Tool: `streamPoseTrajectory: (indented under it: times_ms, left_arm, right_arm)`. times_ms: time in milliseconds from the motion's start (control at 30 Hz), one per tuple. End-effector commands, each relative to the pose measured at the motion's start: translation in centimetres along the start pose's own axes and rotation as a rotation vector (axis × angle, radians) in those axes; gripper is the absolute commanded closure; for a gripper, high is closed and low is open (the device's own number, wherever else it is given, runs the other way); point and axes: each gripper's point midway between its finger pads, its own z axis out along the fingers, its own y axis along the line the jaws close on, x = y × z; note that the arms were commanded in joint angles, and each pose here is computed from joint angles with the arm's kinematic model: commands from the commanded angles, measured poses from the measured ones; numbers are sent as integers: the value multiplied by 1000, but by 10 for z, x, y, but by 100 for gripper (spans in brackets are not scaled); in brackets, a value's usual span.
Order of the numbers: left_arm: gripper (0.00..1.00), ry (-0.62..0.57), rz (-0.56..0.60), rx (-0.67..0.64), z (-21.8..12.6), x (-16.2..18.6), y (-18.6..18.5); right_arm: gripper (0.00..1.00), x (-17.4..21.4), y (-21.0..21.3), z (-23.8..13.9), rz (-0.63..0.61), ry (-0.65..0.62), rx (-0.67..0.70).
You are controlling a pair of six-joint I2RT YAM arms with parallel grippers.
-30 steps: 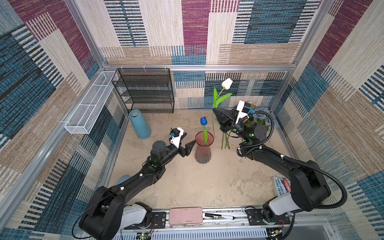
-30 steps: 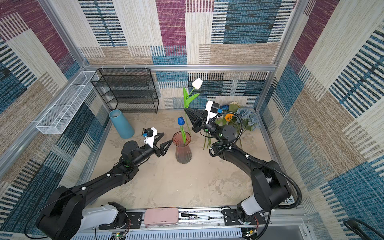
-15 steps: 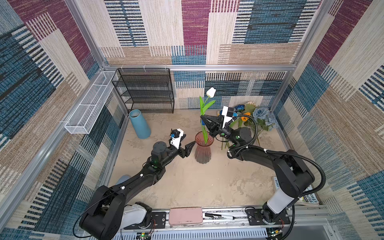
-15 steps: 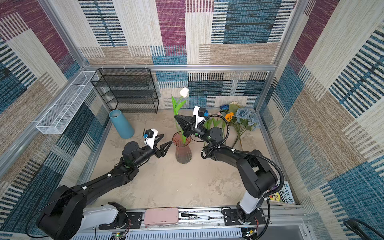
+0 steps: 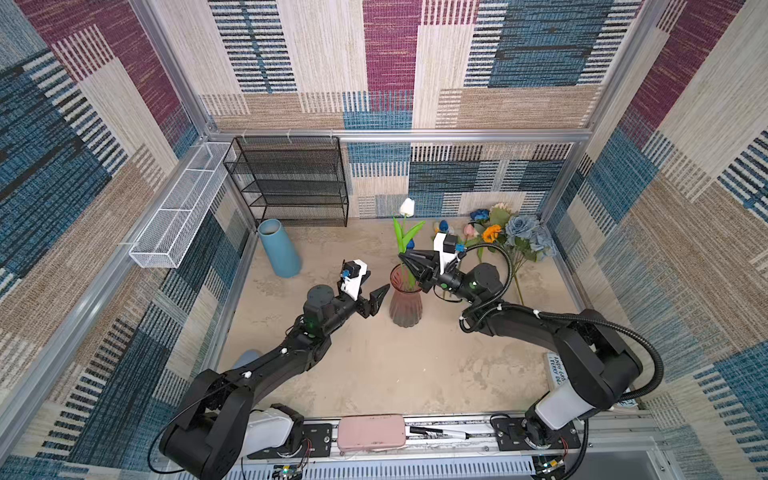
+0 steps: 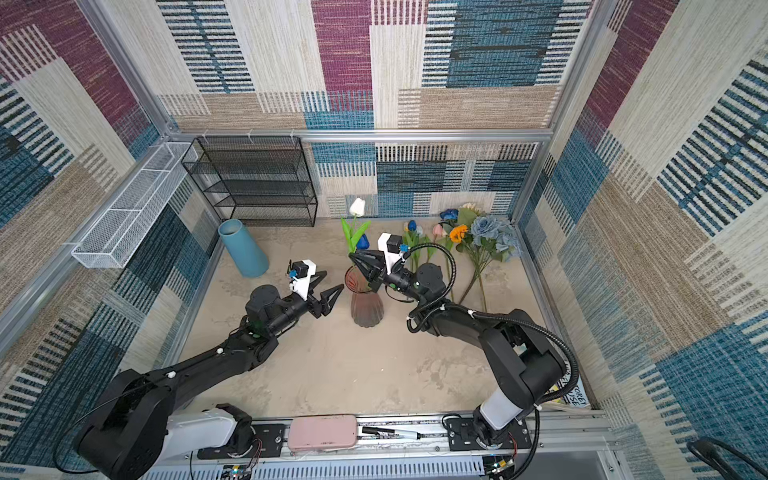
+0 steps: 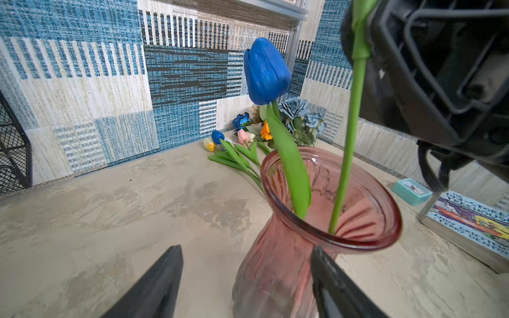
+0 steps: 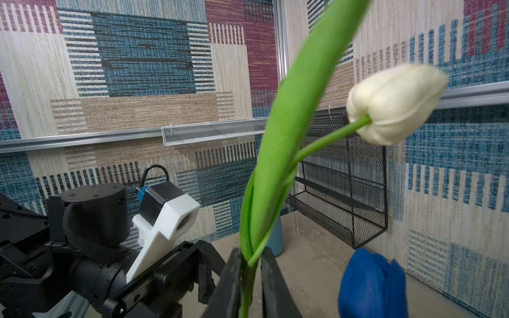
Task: Arrange the flowers into the vase
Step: 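Carry the white tulip over the pink vase and lower its stem in, then open the right gripper and move it back to the tulip pile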
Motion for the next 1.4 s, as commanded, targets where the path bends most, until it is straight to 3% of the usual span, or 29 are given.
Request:
streamPoseTrajectory:
  times_ms: [0, 67, 500, 700, 800, 933, 1033, 1100, 1267, 1367]
  left_arm:
    - [24, -33, 26, -5, -1, -9, 0]
    - [24, -32, 26, -4, -1, -8, 0]
    - [22, 32, 55, -8, -5, 4, 0]
    - [22, 50, 77, 0, -9, 5, -3]
    - [20, 77, 80, 35, -14, 11, -11]
    - [15, 70, 93, 58, -23, 15, -18]
    - [10, 85, 105, 67, -26, 24, -22]
    - [7, 92, 114, 78, -27, 29, -27]
    - [5, 111, 140, 106, -27, 38, -39]
    - [5, 123, 137, 105, -26, 44, -41]
  right_arm:
    - [69, 17, -14, -5, -36, 82, 90]
    - [58, 25, -20, -8, -38, 122, 132]
    - [27, 12, -14, -52, -176, 172, 246]
    - [24, -13, -27, -68, -217, 160, 388]
    - [22, -32, -52, -75, -174, 145, 541]
    - [27, -26, -108, -85, 13, 214, 723]
    - [32, 3, -159, -103, 189, 307, 860]
    - [41, 33, -192, -119, 290, 398, 926]
    - [59, 100, -240, -138, 411, 600, 998]
    - [61, 126, -249, -134, 438, 642, 972]
